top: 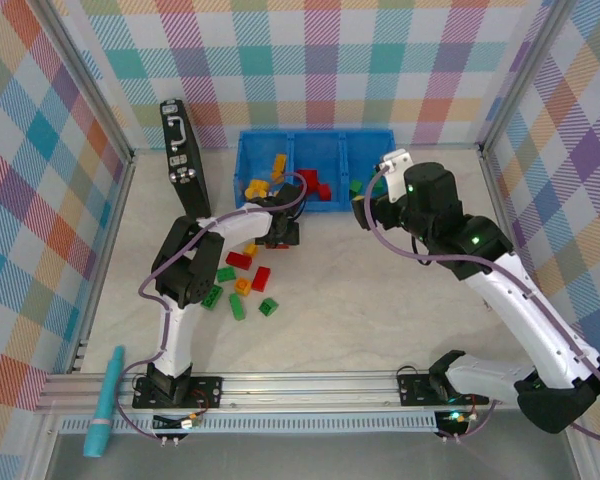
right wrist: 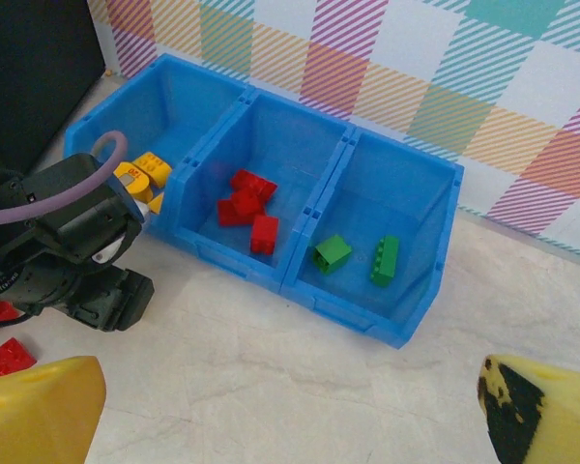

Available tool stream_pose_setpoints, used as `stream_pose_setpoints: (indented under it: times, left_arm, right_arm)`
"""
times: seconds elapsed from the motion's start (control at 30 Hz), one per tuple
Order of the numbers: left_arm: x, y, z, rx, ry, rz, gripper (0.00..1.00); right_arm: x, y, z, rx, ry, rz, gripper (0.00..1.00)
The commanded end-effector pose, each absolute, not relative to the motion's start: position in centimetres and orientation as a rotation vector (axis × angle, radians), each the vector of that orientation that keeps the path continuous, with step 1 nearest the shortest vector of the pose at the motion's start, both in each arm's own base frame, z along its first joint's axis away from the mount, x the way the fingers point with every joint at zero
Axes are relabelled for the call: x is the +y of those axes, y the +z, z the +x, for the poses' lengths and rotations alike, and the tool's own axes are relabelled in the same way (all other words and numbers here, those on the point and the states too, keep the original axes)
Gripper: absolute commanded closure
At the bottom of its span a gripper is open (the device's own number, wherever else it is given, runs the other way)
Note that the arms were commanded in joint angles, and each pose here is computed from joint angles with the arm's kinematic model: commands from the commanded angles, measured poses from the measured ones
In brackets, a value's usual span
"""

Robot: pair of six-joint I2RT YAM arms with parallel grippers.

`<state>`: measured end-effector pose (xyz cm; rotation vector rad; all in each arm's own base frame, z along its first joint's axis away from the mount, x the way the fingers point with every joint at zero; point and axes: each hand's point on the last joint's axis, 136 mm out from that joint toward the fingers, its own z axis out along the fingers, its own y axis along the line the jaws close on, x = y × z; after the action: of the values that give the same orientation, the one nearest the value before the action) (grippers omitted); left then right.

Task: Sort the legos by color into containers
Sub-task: Pick up the lego from the center of the table.

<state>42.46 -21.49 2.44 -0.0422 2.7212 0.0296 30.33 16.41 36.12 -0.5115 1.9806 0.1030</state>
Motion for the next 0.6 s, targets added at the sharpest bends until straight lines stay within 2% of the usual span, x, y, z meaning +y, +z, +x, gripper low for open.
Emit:
stream_pose_setpoints:
  times: [0.0,0.27,0.57]
  left_arm:
    - [-19.8,0.6,40.9,2.790,0.079,-0.085,0.32]
    - [-20.2,4.8,42.4,2.705,0.003,-0.102,0.41]
    - [-24.9,16.0,46.4,2.462,-0.293,-0.059,0.40]
  right_arm:
    - [16.7,38.0,30.3,1.934,0.124,-0.513,0.01]
    - [16.3,37.8,30.2,1.926,0.109,-0.508,0.01]
    - [16.4,37.9,30.3,1.933,0.110,-0.505,0.01]
